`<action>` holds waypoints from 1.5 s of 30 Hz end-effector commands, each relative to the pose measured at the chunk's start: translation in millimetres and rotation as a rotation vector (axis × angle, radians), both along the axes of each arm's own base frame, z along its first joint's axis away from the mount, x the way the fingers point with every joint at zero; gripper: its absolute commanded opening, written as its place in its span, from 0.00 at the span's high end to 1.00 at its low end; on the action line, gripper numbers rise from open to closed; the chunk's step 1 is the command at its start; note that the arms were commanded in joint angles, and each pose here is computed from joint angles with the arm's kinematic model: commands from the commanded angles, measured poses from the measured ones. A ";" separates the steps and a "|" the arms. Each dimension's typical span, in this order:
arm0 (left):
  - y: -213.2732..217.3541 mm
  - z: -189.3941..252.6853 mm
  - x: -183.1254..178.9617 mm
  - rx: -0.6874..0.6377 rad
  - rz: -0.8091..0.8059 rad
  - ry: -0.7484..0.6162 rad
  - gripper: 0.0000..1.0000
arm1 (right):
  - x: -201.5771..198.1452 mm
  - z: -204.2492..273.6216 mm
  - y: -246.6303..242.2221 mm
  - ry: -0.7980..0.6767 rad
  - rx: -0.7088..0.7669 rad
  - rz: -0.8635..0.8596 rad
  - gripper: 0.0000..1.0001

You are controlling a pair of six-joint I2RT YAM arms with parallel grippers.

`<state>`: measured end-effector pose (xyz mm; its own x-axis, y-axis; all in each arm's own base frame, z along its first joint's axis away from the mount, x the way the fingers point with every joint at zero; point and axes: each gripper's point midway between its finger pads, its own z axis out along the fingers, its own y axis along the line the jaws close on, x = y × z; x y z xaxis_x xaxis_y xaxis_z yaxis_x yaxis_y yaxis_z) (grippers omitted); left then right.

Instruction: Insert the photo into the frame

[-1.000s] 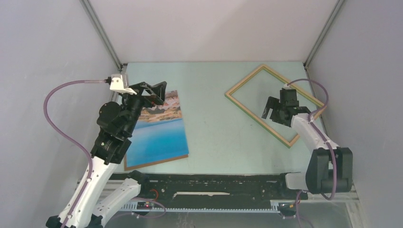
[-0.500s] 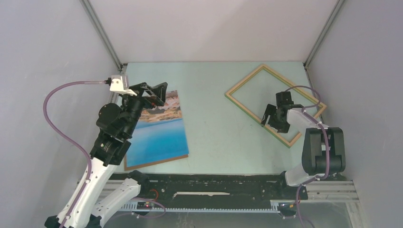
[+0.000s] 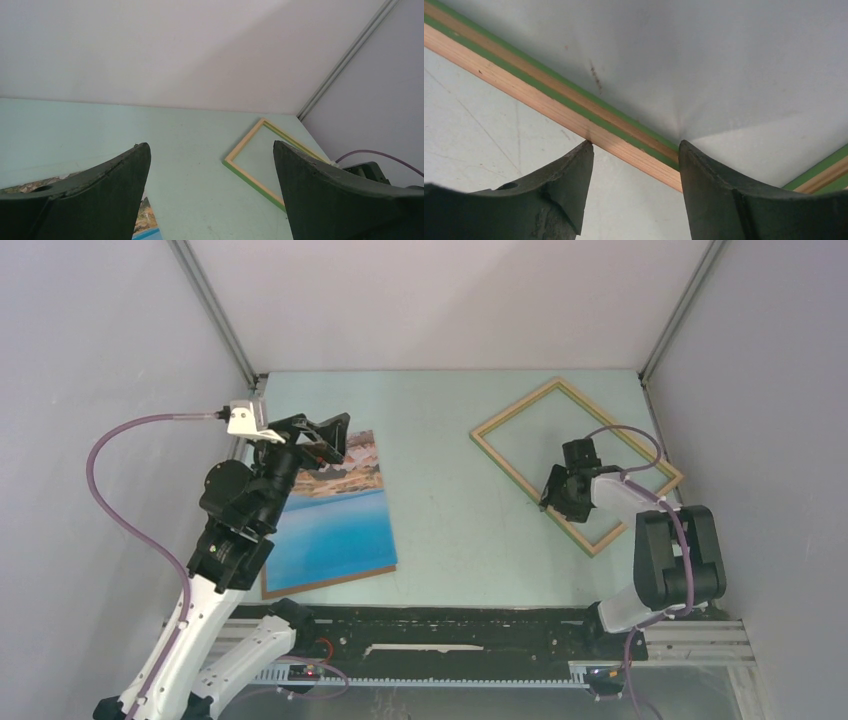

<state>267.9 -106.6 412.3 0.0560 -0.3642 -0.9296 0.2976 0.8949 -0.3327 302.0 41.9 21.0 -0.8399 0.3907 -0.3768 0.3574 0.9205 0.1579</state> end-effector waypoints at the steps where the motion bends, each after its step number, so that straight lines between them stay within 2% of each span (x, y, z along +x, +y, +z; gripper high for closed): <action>1: 1.2 9.1 -3.6 -0.033 0.002 -0.020 0.00 | -14.8 1.6 14.6 0.010 -0.003 -0.054 0.31; 6: 0.4 8.5 -3.4 -0.037 -0.001 -0.017 0.00 | -17.2 6.8 58.7 0.002 0.145 -0.015 0.30; 10: 1.0 6.5 -2.0 -0.038 0.006 -0.010 0.00 | -10.1 10.0 87.3 -0.016 0.244 -0.051 0.30; 17: 1.3 6.1 -1.7 -0.038 0.009 -0.010 0.00 | 0.5 11.4 152.4 0.068 0.575 -0.128 0.34; 20: 2.7 6.3 -1.7 -0.037 0.015 -0.011 0.00 | -0.1 19.2 178.0 0.066 0.644 -0.098 0.33; 26: 1.2 6.1 -1.8 -0.037 0.008 -0.009 0.00 | -1.3 43.6 201.0 0.020 0.640 0.012 0.29; 28: 0.5 6.4 -1.6 -0.037 0.004 -0.009 0.00 | -0.8 49.9 197.9 -0.002 0.594 0.078 0.29; 32: -0.1 4.9 -0.2 -0.037 0.005 -0.002 0.00 | 0.0 49.9 163.6 -0.067 0.335 0.197 0.29; 38: -5.7 -1.9 4.4 -0.041 -0.004 0.033 0.00 | -27.8 35.6 115.3 -0.023 0.040 0.293 0.29; 45: -22.9 -18.6 20.7 0.003 -0.041 0.139 0.00 | -66.9 22.5 106.0 -0.034 0.102 0.300 0.29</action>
<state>282.9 -119.3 390.5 -0.0331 -0.3771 -0.9256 0.2772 0.8863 -0.3711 254.0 159.3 48.7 -0.9112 0.2002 -0.3599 0.0980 0.9542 0.2826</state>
